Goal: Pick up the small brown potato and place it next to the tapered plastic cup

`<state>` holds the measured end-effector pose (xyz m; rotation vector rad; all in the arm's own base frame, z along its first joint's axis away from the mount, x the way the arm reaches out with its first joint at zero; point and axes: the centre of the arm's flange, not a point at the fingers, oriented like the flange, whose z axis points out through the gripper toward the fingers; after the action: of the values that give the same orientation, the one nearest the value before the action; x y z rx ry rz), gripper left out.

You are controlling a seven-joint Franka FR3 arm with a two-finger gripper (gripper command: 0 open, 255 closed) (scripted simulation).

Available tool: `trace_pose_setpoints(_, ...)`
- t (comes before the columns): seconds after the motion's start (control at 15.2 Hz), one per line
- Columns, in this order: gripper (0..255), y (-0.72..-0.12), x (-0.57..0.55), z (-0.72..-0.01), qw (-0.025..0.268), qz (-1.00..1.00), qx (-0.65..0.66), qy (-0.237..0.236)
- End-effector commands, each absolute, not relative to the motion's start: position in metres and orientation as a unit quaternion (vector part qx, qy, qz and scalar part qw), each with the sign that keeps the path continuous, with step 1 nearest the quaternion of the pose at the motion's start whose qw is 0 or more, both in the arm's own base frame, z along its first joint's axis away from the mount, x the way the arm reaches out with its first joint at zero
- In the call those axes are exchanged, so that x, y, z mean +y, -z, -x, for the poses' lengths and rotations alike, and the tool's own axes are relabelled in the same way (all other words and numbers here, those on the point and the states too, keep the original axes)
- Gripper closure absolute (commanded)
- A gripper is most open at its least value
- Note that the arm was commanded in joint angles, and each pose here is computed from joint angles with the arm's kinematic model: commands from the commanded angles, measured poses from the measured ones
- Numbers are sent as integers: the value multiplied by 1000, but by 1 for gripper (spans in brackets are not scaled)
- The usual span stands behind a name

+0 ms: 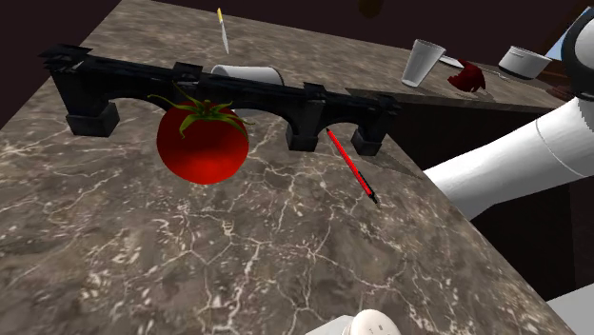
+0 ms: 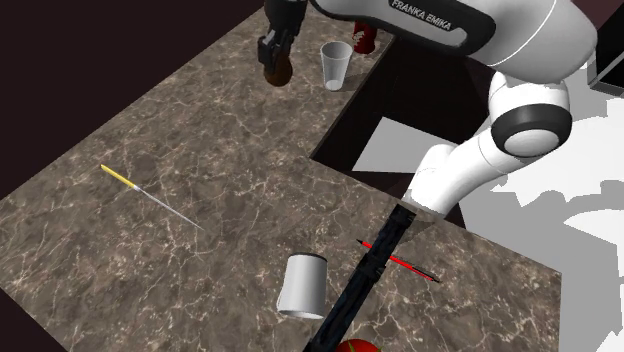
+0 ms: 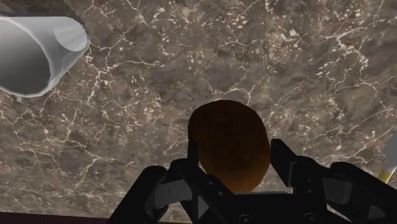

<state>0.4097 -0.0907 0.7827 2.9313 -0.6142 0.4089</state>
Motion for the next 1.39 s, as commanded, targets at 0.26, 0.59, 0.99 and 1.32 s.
trace_pose_setpoints(0.26,255,-781,-169,-413,60,-968,-202,-135)
trace_pose_setpoints(0.59,255,-781,-235,-416,60,-968,-202,-135)
trace_pose_setpoints(0.99,255,-755,-247,-416,60,-968,-202,-135)
trace_pose_setpoints(1.32,255,-728,-247,-416,60,-968,-202,-135)
